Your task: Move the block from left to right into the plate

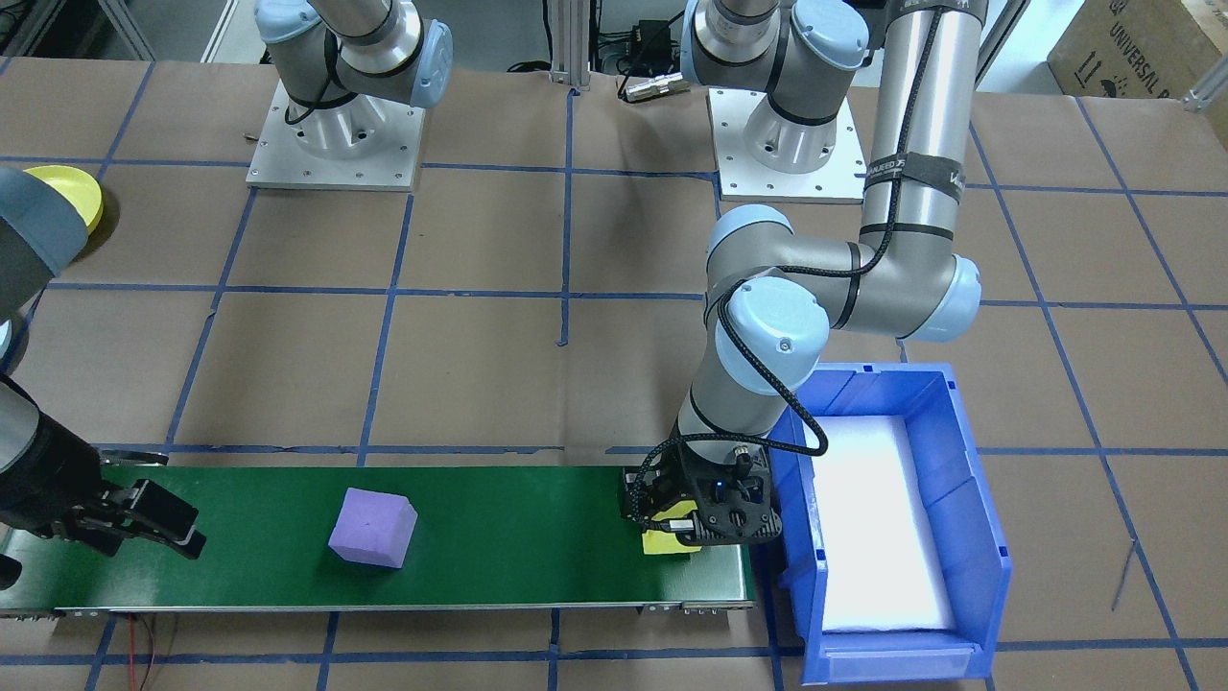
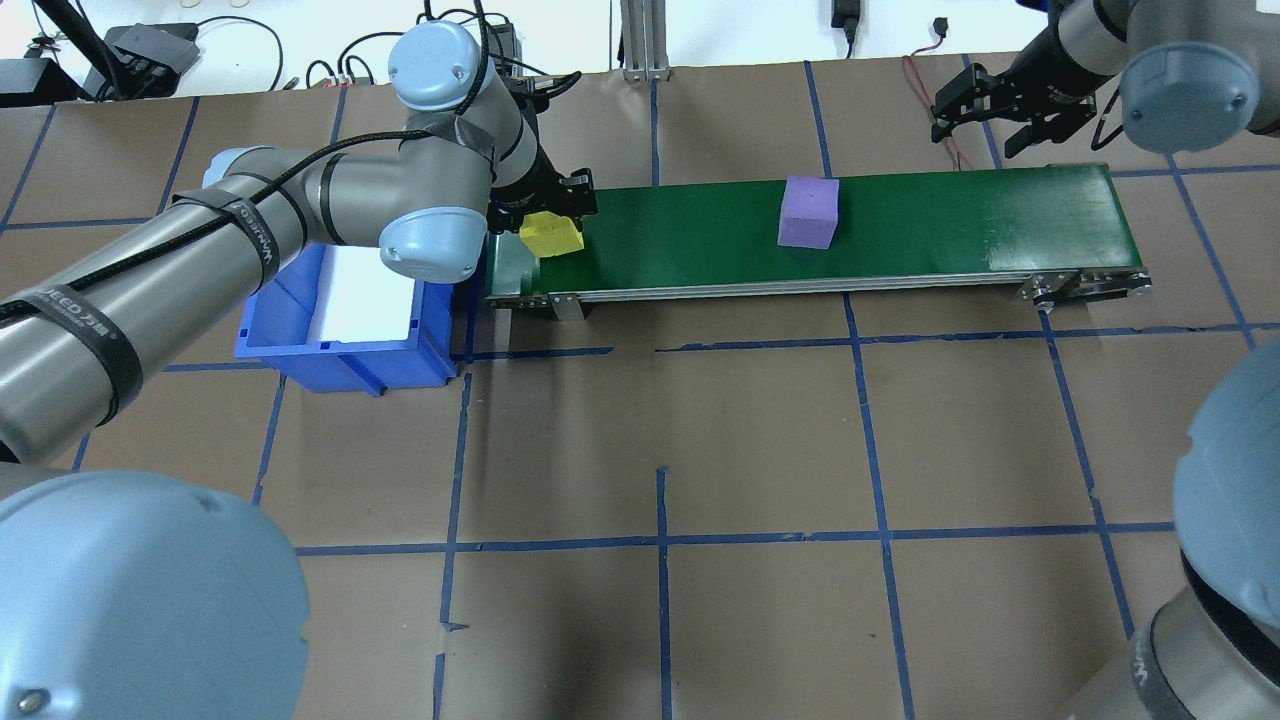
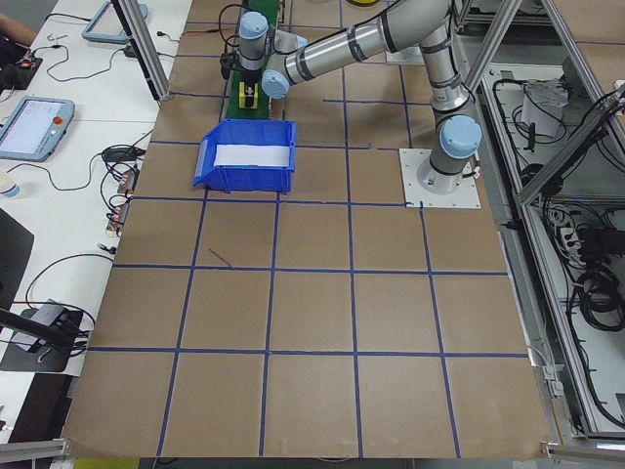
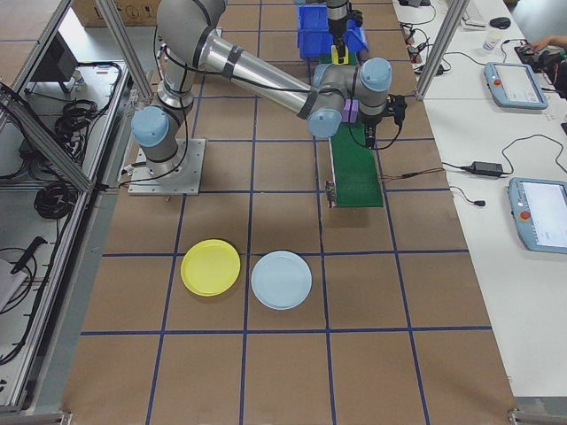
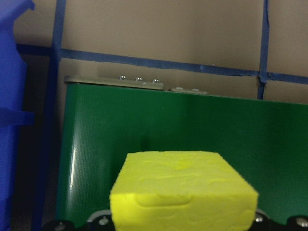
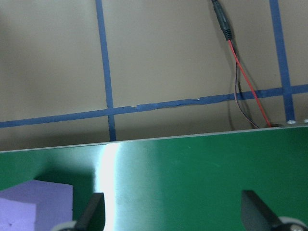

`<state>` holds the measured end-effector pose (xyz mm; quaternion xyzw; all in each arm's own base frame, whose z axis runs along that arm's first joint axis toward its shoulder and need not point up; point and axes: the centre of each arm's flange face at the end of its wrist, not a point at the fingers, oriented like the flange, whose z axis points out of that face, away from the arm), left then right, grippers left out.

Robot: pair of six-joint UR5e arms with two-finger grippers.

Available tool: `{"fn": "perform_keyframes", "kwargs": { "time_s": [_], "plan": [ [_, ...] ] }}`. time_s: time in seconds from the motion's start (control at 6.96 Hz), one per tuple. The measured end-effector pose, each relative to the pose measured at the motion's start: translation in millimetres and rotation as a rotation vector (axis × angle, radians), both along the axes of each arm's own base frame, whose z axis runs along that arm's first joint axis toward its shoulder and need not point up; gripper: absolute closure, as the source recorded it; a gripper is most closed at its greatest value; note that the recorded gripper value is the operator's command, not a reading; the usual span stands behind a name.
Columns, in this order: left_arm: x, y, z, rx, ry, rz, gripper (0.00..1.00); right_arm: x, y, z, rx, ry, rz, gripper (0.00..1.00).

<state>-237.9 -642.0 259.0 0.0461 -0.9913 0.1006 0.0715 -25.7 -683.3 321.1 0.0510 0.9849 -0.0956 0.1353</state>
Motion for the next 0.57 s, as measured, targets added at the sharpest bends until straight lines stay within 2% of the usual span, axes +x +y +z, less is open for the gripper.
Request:
{"fn": "perform_keyframes", "kwargs": {
  "time_s": [0.29, 0.43, 0.57],
  "plan": [
    [-1, -5, 31, -0.071, -0.002, -0.024, 0.00, 6, 2, -9, 0.003, -0.050, 0.004, 0.00],
    [2, 1, 59, -0.088, -0.006, -0.029, 0.00, 7, 4, -12, 0.009, -0.058, 0.003, 0.00],
    [10, 15, 93, -0.070, -0.011, -0.023, 0.00, 7, 5, -15, 0.014, -0.062, -0.001, 0.00]
  ]
}}
